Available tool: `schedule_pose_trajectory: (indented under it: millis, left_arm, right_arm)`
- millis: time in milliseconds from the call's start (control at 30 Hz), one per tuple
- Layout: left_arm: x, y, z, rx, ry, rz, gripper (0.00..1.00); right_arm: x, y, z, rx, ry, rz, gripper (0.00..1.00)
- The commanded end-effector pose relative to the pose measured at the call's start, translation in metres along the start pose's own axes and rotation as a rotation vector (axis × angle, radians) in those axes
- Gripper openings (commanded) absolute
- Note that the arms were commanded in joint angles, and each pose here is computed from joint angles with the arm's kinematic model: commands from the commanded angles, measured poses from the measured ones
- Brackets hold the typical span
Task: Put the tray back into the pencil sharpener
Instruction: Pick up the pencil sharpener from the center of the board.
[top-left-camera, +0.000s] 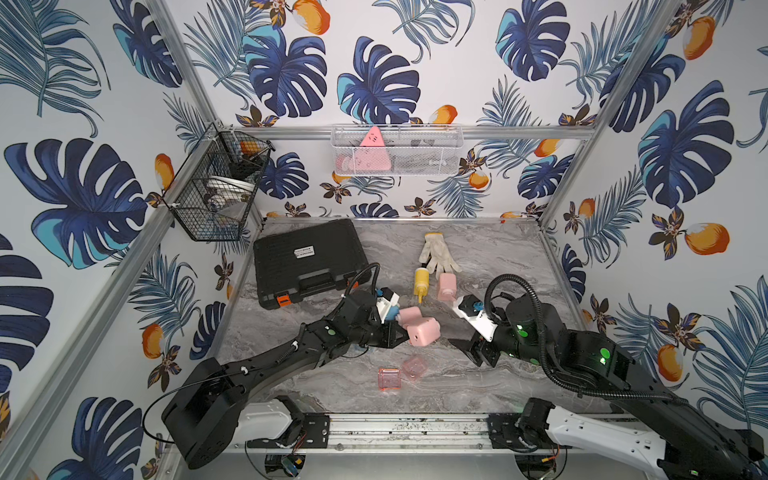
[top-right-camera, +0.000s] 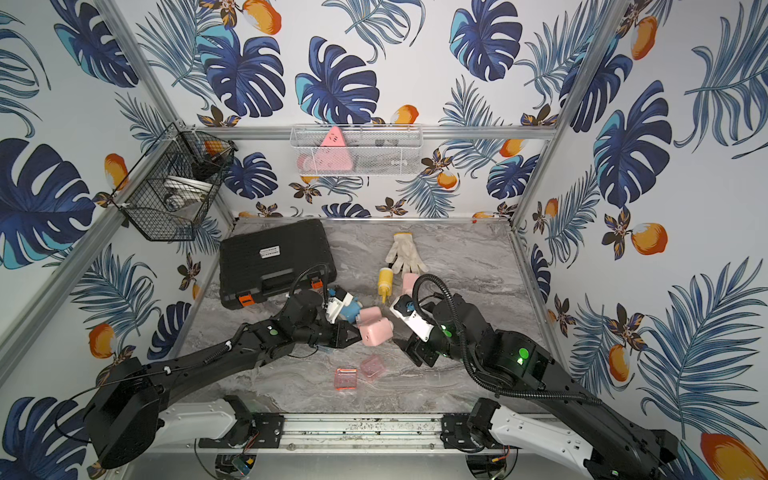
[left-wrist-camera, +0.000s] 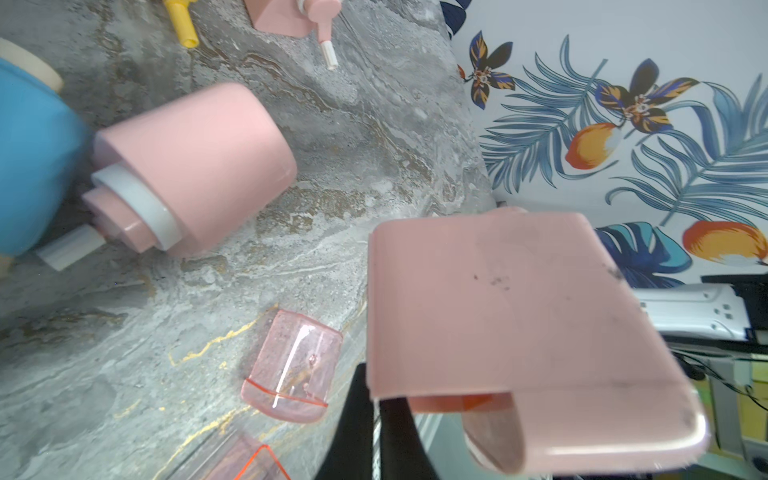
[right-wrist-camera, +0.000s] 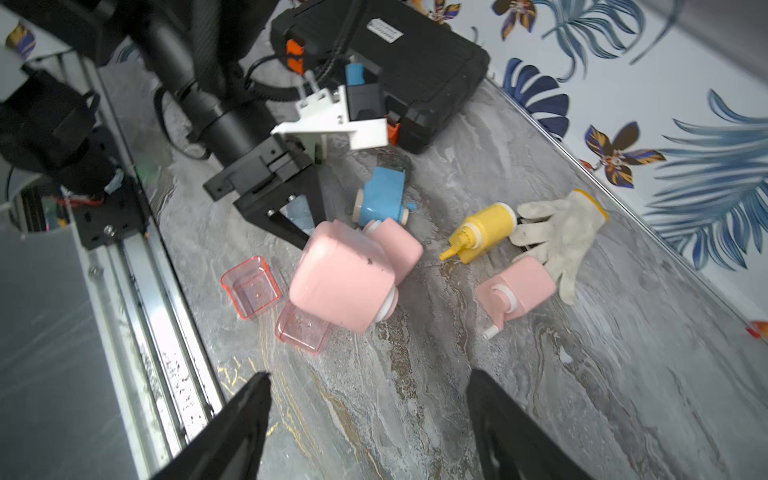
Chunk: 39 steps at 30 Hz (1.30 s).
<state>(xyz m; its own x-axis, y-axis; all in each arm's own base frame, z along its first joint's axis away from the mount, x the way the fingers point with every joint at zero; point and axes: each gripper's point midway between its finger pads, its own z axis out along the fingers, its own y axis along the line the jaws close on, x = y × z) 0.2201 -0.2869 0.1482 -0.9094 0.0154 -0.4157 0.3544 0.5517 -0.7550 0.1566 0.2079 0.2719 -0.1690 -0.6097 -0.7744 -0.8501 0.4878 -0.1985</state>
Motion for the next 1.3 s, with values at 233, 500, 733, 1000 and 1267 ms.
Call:
schedule_pose_trajectory:
  millis: [233, 500, 733, 1000, 1267]
  left_arm:
    - [0.011, -0.030, -0.004, 0.166, 0.073, 0.044, 0.00]
    - [0.016, -0.038, -0.003, 0.234, 0.100, 0.035, 0.00]
    - [0.023, -0.048, -0.002, 0.271, 0.132, 0.053, 0.00]
    - [0.032, -0.056, -0.001, 0.293, 0.163, 0.075, 0.00]
    - [0.034, -0.062, -0.001, 0.323, 0.174, 0.078, 0.00]
  right_arm:
    - [0.010, 0.033, 0.024, -0.199, 0.038, -0.336, 0.84]
    - [0.020, 0.038, 0.044, -0.232, 0.065, -0.478, 0.85]
    - [0.022, 0.041, 0.051, -0.266, 0.081, -0.549, 0.82]
    - [0.016, 0.052, 0.053, -0.331, 0.050, -0.583, 0.72]
    - [0.017, 0.057, 0.055, -0.358, 0.038, -0.598, 0.64]
